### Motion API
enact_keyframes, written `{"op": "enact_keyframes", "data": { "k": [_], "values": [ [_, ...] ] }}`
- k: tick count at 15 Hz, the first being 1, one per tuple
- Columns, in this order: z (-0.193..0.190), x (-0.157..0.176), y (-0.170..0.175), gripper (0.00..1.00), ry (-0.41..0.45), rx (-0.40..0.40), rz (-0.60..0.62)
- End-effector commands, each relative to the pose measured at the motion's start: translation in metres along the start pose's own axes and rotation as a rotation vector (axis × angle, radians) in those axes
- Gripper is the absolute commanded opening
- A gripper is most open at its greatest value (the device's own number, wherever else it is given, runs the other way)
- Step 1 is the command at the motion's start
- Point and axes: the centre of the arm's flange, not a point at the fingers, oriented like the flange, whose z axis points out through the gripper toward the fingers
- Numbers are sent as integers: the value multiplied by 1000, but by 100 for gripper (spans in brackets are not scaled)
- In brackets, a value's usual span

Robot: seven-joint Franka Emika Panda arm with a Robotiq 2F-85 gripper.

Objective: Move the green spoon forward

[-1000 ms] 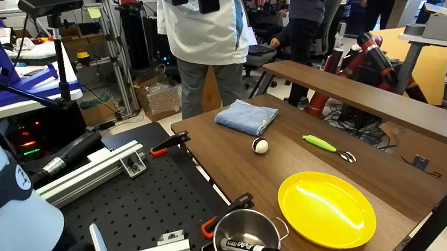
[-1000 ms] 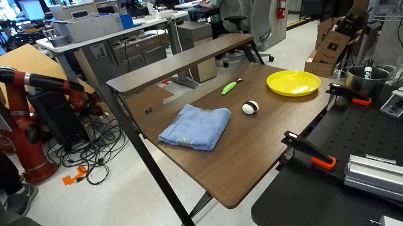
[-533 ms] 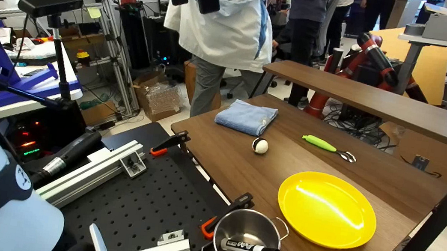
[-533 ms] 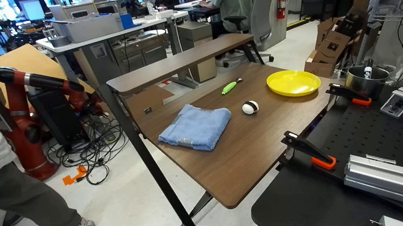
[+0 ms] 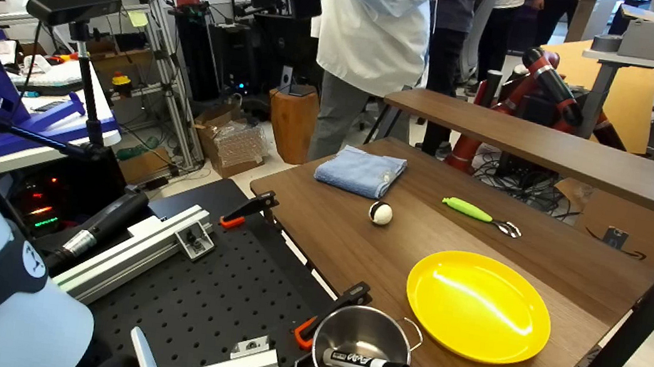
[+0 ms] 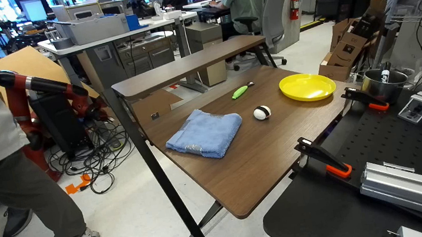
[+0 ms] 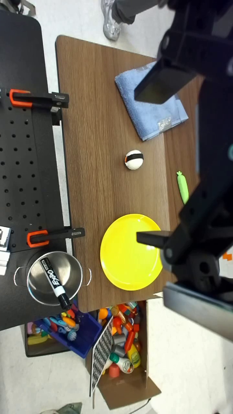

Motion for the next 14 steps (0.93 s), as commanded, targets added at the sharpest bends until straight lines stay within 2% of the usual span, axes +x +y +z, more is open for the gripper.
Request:
{"op": "enact_keyframes", "data": {
  "k": [1, 12, 14],
  "values": [
    [0, 0, 0, 100, 0, 0, 0],
    [0, 0, 0, 100, 0, 0, 0],
    [3, 6, -1, 100, -12, -37, -47]
  ]
}}
